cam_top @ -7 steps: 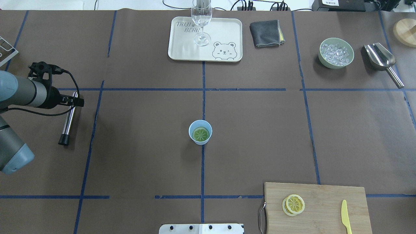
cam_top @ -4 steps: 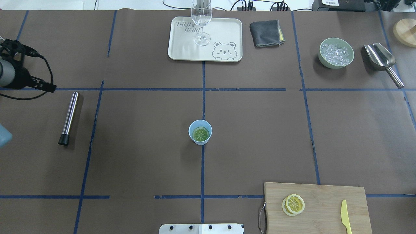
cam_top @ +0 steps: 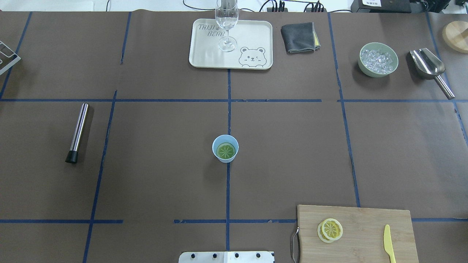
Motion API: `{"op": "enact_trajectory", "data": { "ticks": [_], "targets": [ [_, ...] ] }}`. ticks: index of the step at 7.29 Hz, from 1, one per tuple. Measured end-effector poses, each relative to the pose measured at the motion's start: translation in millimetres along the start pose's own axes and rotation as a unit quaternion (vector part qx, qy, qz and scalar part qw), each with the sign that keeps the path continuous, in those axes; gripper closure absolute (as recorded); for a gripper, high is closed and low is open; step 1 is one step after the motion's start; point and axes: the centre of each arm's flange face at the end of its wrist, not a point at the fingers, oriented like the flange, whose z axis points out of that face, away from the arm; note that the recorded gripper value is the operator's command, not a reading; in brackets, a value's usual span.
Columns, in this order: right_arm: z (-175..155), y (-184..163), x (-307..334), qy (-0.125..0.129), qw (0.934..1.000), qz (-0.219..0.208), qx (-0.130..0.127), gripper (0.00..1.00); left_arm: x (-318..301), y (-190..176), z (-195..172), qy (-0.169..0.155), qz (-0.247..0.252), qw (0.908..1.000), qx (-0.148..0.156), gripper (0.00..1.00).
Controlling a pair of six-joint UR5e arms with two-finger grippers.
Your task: Squeeze lemon into cup
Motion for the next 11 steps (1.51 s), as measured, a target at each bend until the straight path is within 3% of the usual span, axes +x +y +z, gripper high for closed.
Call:
{"op": "enact_trajectory", "data": {
  "ticks": [2,4,8,11],
  "targets": [
    [0,0,0,0.000,1.0000,0.000,0.000,0.00,-41,25,-12,0.005,-0.051,0.9983,-0.028,0.00],
    [0,1,1,-0.001,1.0000,0.001,0.000,0.00,-62,56,-8,0.036,-0.070,0.9957,-0.049,0.00],
    [-16,7,9,0.001,0.9999,0.002,0.017,0.00,-70,84,-2,0.059,-0.023,0.9963,-0.058,0.00],
    [3,46,28,0.002,0.9996,0.003,0.027,0.00,-68,84,-6,0.056,-0.017,0.9969,-0.052,0.00]
  ]
}}
